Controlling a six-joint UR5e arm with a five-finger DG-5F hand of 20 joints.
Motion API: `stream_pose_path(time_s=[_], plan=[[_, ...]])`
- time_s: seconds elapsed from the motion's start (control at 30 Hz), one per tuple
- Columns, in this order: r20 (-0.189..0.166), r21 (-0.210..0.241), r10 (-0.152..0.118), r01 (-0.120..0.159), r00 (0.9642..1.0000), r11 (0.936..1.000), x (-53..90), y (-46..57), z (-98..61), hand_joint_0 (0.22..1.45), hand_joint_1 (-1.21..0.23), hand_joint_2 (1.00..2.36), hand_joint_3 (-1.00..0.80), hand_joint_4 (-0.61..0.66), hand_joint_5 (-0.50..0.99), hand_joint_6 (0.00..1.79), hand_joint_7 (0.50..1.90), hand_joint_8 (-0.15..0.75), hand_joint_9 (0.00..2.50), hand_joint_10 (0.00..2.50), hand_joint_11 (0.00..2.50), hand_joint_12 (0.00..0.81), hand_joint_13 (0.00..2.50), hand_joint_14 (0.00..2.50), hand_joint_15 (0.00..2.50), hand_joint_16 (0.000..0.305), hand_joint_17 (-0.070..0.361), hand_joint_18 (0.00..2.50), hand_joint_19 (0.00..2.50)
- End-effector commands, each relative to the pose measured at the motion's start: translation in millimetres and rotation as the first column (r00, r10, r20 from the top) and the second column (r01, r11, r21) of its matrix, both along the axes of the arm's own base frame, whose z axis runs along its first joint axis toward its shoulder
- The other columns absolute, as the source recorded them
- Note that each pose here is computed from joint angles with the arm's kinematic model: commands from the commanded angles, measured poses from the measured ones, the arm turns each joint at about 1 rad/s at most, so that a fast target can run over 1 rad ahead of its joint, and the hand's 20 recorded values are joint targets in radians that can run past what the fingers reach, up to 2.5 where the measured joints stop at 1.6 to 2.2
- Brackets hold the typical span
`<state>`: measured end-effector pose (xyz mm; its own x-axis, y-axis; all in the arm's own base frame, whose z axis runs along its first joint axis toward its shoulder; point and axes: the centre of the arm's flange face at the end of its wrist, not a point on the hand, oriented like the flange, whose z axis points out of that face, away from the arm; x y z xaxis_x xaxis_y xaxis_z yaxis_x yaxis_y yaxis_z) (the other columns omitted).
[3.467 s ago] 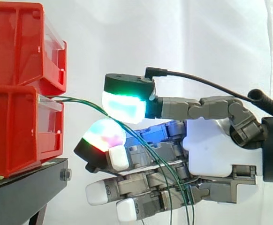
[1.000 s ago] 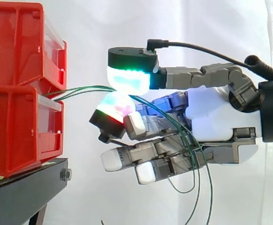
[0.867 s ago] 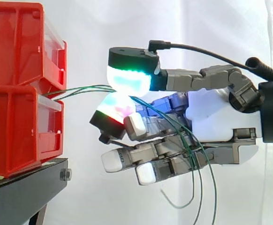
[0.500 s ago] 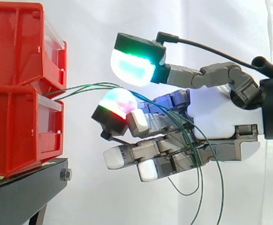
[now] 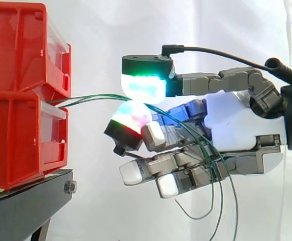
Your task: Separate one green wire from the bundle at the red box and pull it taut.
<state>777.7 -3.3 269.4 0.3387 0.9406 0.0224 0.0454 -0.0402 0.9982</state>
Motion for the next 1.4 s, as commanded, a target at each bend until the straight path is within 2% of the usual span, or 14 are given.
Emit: stream_pose_path(time_s=[0.0,0.07,0.13,0.23,0.37,0.53,0.63,0.7,0.77,0.93,0.97,1.1,1.23,1.37], plan=[[-0.001,0.0,-0.002,0.002,1.0,1.0,-0.2,-0.8,-0.7,0.59,-0.77,1.02,-0.08,0.13,-0.15,0.9,1.25,0.322,1.09,0.02,0.8,0.441,0.85,0.02,0.42,0.059,0.133,0.94,0.55],[0.002,0.0,-0.002,0.002,1.0,1.0,-0.1,-0.7,1.2,0.6,-0.79,1.02,-0.13,0.11,-0.16,0.9,1.25,0.308,1.07,0.02,0.82,0.422,0.83,0.02,0.42,0.056,0.125,0.9,0.56],[0.0,0.0,-0.002,0.002,1.0,1.0,-0.3,-0.8,0.5,0.66,-0.83,1.01,-0.31,0.08,-0.16,0.9,1.24,0.292,1.05,0.02,0.82,0.409,0.81,0.02,0.41,0.054,0.122,0.87,0.54],[0.002,0.001,0.0,0.0,1.0,1.0,0.0,-0.6,1.2,0.71,-0.84,1.0,-0.47,0.01,-0.17,0.9,1.24,0.272,1.02,0.02,0.81,0.398,0.78,0.02,0.4,0.053,0.119,0.84,0.5],[0.006,0.003,-0.002,0.002,1.0,1.0,-0.5,-1.9,4.6,0.73,-0.84,1.0,-0.5,-0.01,-0.17,0.91,1.21,0.263,1.01,0.02,0.81,0.394,0.77,0.02,0.38,0.052,0.118,0.84,0.49],[0.001,0.002,-0.002,0.002,1.0,1.0,-1.8,-2.2,6.2,0.67,-0.82,1.0,-0.5,0.09,-0.17,0.9,1.2,0.269,1.02,0.03,0.82,0.392,0.77,0.02,0.39,0.052,0.117,0.82,0.51],[0.001,0.002,-0.003,0.003,1.0,1.0,-2.4,-3.6,8.3,0.51,-0.6,1.0,-0.5,0.14,-0.16,0.89,1.19,0.307,1.08,0.02,0.8,0.432,0.8,0.02,0.4,0.058,0.13,0.87,0.55],[-0.002,0.001,-0.003,0.003,1.0,1.0,-2.8,-3.6,8.1,0.5,-0.5,1.0,-0.5,0.15,-0.15,0.89,1.21,0.311,1.1,0.02,0.79,0.443,0.82,0.01,0.4,0.059,0.134,0.89,0.56],[-0.007,0.0,-0.003,0.003,1.0,1.0,-3.2,-3.8,7.7,0.55,-0.38,1.0,-0.5,0.14,-0.14,0.88,1.24,0.297,1.12,0.02,0.79,0.43,0.83,0.02,0.42,0.056,0.127,0.88,0.6],[-0.011,-0.001,-0.005,0.005,0.9999,1.0,-3.7,-5.1,7.4,0.58,-0.49,1.02,-0.26,0.14,-0.14,0.88,1.27,0.306,1.14,0.02,0.81,0.433,0.85,0.02,0.42,0.056,0.125,0.9,0.6],[-0.011,-0.001,-0.003,0.003,0.9999,1.0,-3.7,-3.9,7.4,0.57,-0.59,1.02,-0.19,0.16,-0.14,0.88,1.28,0.323,1.15,0.02,0.8,0.454,0.86,0.02,0.42,0.06,0.135,0.94,0.58],[-0.011,-0.001,-0.005,0.005,0.9999,1.0,-3.7,-5.1,7.4,0.58,-0.74,1.02,-0.09,0.14,-0.16,0.9,1.28,0.323,1.1,0.02,0.83,0.442,0.84,0.02,0.43,0.06,0.136,0.94,0.57],[-0.014,-0.002,-0.005,0.005,0.9999,1.0,-4.0,-6.2,7.1,0.6,-0.78,1.02,-0.14,0.13,-0.16,0.9,1.25,0.3,1.08,0.02,0.84,0.422,0.82,0.02,0.42,0.056,0.127,0.89,0.57],[-0.02,-0.004,-0.007,0.006,0.9998,1.0,-4.7,-6.5,6.7,0.64,-0.8,1.01,-0.37,0.13,-0.17,0.9,1.22,0.28,1.07,0.02,0.85,0.406,0.8,0.02,0.42,0.054,0.121,0.86,0.56]])
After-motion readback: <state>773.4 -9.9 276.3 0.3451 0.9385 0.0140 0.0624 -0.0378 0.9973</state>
